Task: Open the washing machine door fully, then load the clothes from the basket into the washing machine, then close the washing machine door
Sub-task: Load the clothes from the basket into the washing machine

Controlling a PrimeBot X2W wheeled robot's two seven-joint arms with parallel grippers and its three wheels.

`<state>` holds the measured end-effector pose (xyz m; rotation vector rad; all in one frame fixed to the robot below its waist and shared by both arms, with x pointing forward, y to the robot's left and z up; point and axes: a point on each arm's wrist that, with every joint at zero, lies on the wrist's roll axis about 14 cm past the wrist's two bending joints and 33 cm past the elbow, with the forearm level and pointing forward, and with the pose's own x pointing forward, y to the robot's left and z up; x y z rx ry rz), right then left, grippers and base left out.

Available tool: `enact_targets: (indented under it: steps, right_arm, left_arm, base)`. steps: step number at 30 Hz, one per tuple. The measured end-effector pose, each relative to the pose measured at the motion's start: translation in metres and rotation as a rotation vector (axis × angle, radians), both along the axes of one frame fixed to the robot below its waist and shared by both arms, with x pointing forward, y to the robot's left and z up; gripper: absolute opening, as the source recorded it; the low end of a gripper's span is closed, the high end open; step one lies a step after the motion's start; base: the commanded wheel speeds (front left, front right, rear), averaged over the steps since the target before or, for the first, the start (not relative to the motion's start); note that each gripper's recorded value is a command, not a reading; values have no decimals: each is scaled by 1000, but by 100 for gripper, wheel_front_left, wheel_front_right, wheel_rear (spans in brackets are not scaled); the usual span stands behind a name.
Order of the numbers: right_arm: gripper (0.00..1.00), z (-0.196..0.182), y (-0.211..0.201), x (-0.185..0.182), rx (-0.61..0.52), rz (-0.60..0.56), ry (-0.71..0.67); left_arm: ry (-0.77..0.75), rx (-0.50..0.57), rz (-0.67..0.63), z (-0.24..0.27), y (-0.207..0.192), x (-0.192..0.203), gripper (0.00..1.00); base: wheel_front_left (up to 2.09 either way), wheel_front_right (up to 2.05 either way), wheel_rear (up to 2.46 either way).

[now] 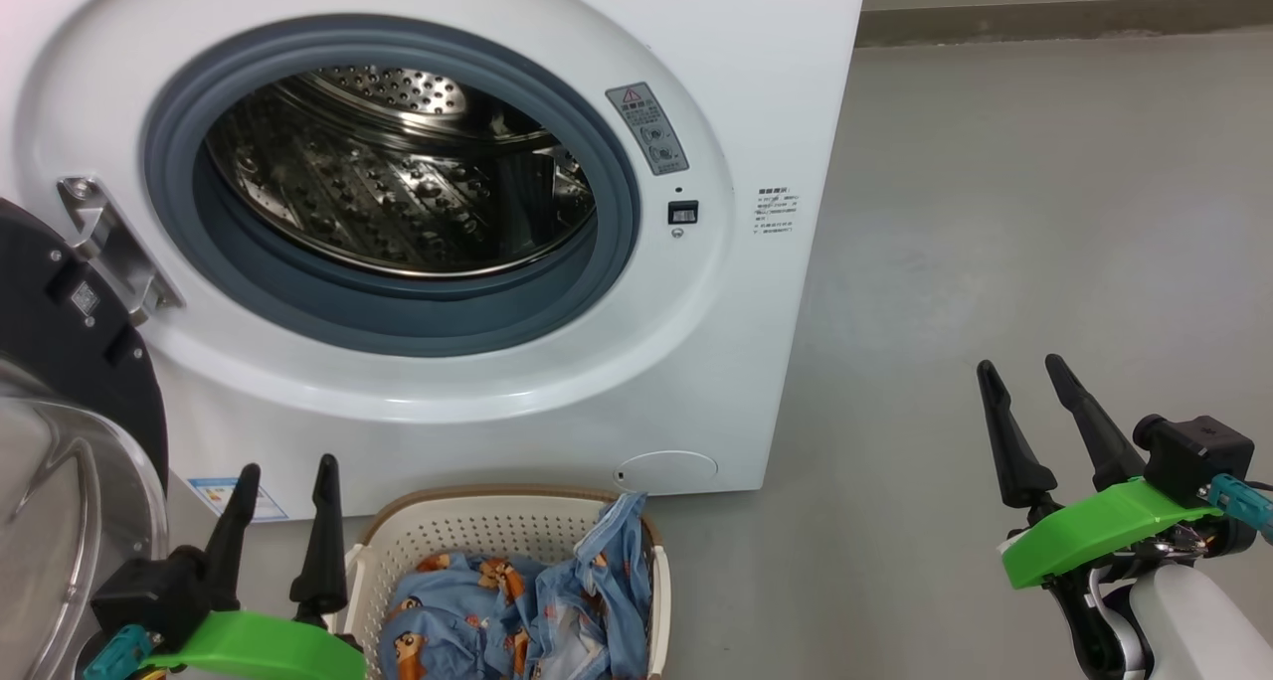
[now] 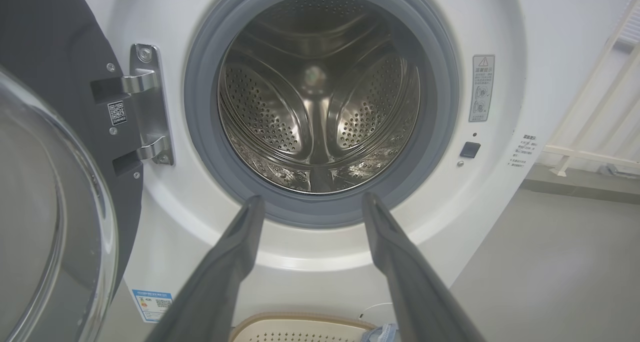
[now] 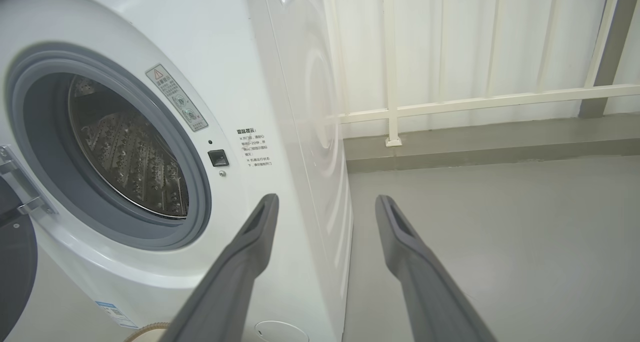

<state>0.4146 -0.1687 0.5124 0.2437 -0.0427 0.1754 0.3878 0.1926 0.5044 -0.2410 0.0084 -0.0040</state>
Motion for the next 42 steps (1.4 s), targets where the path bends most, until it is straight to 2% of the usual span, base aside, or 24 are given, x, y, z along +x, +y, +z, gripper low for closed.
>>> enact_targets:
  steps: [15,30,42]
  right_arm:
    - [100,-12,-3,5,0,-9,30]
    - [100,-42,-19,25,-3,-49,102]
    - [100,-68,-20,54,2,-61,143]
  left_arm:
    - [74,-7,-33,-24,-10,5,100]
    - [439,-39,-224,-134,-63,17,100]
    - [673,-19,-307,-210,-85,38,100]
  base:
    - [0,0,0]
    - [0,0,0]
    - [0,0,0]
